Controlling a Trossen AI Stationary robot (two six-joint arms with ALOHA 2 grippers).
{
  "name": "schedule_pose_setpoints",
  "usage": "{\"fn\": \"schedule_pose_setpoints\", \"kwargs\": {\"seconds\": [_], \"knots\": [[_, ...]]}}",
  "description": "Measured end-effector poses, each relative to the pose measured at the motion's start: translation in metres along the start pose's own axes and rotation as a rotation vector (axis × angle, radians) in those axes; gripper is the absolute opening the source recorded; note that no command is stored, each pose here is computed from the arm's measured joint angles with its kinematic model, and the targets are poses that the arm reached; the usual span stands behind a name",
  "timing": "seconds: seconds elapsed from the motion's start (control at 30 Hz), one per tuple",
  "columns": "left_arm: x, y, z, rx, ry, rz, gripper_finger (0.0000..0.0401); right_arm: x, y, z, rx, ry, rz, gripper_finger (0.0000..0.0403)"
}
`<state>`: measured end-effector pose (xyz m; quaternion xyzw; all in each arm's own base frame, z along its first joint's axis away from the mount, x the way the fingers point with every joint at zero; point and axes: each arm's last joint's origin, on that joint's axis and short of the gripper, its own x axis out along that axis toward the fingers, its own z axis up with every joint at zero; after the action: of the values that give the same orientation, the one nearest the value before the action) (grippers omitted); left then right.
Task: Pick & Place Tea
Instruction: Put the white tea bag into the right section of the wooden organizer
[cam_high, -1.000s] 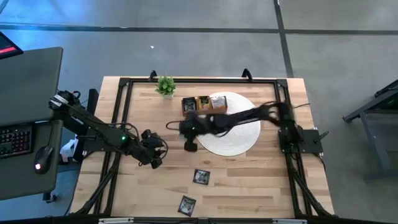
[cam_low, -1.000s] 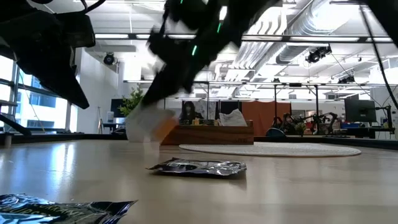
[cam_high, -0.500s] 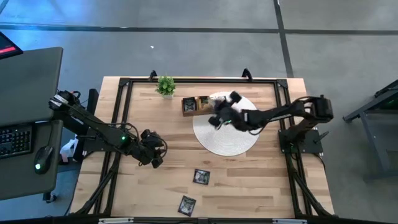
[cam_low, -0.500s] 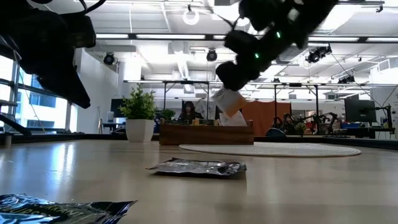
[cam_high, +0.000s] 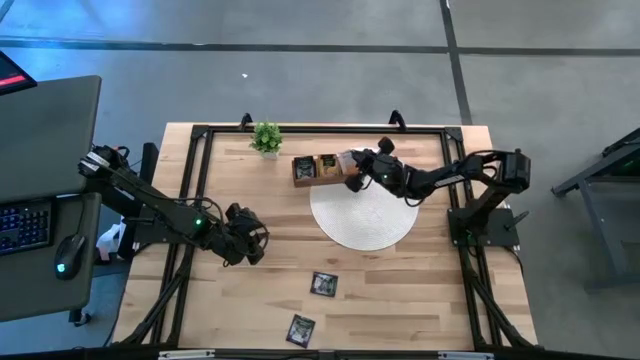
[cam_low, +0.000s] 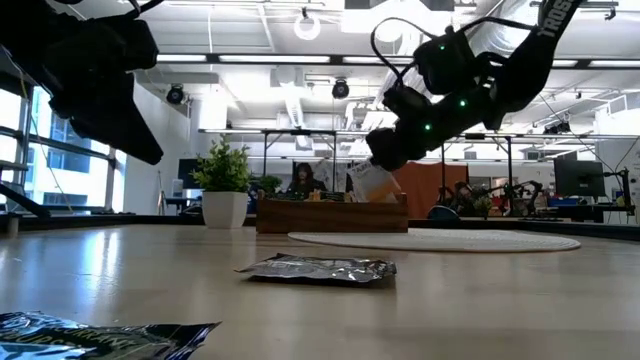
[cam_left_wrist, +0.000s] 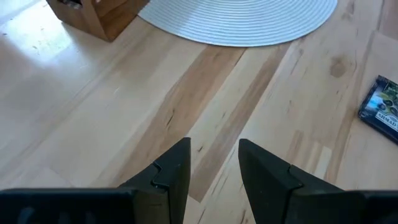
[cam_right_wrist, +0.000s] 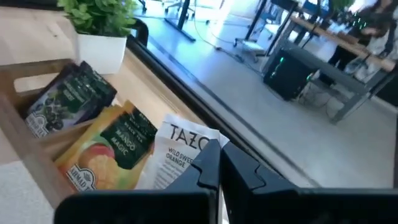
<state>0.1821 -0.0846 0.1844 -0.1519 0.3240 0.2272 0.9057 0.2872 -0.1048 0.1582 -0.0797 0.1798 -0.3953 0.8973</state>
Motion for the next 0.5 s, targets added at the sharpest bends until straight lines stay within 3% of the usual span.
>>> {"fn": "schedule_pose_setpoints", "kwargs": {"seconds": [0.27, 0.5], "knots": [[0.0, 0.0, -0.0002, 0.001, 0.005, -0.002, 0.0133, 0.0022, -0.0023, -0.0033, 0.018, 0.025, 0.04, 0.0026], [0.0, -0.0002, -0.0008, 0.002, 0.021, -0.012, 0.0133, 0.0028, -0.004, -0.0011, 0.065, 0.007, 0.018, 0.0097]]}}
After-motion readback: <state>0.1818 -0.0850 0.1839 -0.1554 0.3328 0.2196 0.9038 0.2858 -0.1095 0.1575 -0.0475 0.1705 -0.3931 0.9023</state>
